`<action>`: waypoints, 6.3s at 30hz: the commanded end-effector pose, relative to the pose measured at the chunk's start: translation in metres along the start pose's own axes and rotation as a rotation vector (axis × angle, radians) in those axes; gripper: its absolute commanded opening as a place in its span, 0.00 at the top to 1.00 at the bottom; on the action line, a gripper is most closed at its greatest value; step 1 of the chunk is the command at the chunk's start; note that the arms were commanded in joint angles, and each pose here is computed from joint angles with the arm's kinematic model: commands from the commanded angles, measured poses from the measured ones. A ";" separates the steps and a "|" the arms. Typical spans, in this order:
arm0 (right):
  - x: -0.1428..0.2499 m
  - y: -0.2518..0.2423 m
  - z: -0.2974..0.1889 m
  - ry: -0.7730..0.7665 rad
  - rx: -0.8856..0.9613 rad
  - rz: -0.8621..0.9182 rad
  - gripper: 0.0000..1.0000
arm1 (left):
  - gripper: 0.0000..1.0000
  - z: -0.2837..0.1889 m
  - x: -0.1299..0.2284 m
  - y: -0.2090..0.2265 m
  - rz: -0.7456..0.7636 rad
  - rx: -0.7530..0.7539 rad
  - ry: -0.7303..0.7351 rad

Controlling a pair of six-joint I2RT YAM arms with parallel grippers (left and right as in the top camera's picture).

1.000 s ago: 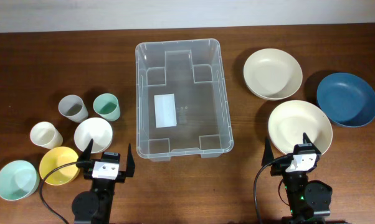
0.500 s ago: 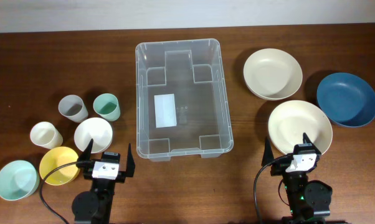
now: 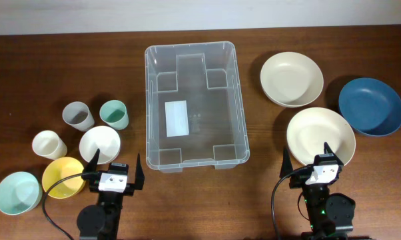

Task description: Pack container

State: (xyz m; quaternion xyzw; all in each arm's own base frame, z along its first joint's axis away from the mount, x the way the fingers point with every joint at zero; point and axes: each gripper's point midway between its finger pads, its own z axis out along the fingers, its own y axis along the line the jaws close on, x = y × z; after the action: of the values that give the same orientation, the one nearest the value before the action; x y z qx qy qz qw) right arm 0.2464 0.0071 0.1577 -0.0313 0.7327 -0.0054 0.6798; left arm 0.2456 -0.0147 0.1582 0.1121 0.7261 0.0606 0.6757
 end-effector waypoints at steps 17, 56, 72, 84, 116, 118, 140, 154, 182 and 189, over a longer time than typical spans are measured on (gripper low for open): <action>-0.014 -0.027 -0.004 -0.043 0.152 0.011 0.01 | 0.00 0.000 -0.008 0.000 -0.050 0.003 -0.042; -0.079 -0.047 0.023 0.953 0.281 0.273 0.01 | 0.00 0.032 -0.081 -0.008 -0.249 0.288 0.831; 0.029 -0.184 -0.010 1.210 0.716 0.857 0.01 | 0.00 0.050 -0.069 -0.001 -0.228 0.242 0.854; 0.096 -0.173 0.022 1.327 0.512 0.858 0.01 | 0.00 0.056 -0.072 0.000 -0.226 0.239 0.830; 0.153 -0.141 0.020 1.293 0.425 0.916 0.79 | 0.00 0.061 -0.076 0.001 -0.225 0.235 0.807; 0.153 -0.140 0.020 1.295 0.425 0.917 0.80 | 0.00 0.061 -0.076 0.001 -0.225 0.235 0.807; 0.143 -0.123 0.028 1.254 0.321 0.995 0.96 | 0.00 0.061 -0.076 0.001 -0.225 0.236 0.807; 0.008 -0.119 0.035 0.928 0.249 0.831 0.96 | 0.00 0.061 -0.076 0.001 -0.224 0.233 0.807; -0.097 0.182 0.233 0.724 -0.308 -0.075 0.96 | 0.00 0.028 -0.094 0.105 -0.446 -0.192 0.830; -0.046 0.201 0.258 0.775 -0.288 -0.077 0.96 | 0.00 0.038 -0.089 0.101 -0.467 -0.154 0.851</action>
State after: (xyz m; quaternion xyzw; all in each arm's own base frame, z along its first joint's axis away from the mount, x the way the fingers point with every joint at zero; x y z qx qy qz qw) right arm 0.4914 0.2175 0.1885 -0.1647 0.9200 0.0707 0.3486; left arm 0.2923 0.0605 0.2634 -0.1449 0.9361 0.0093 0.3204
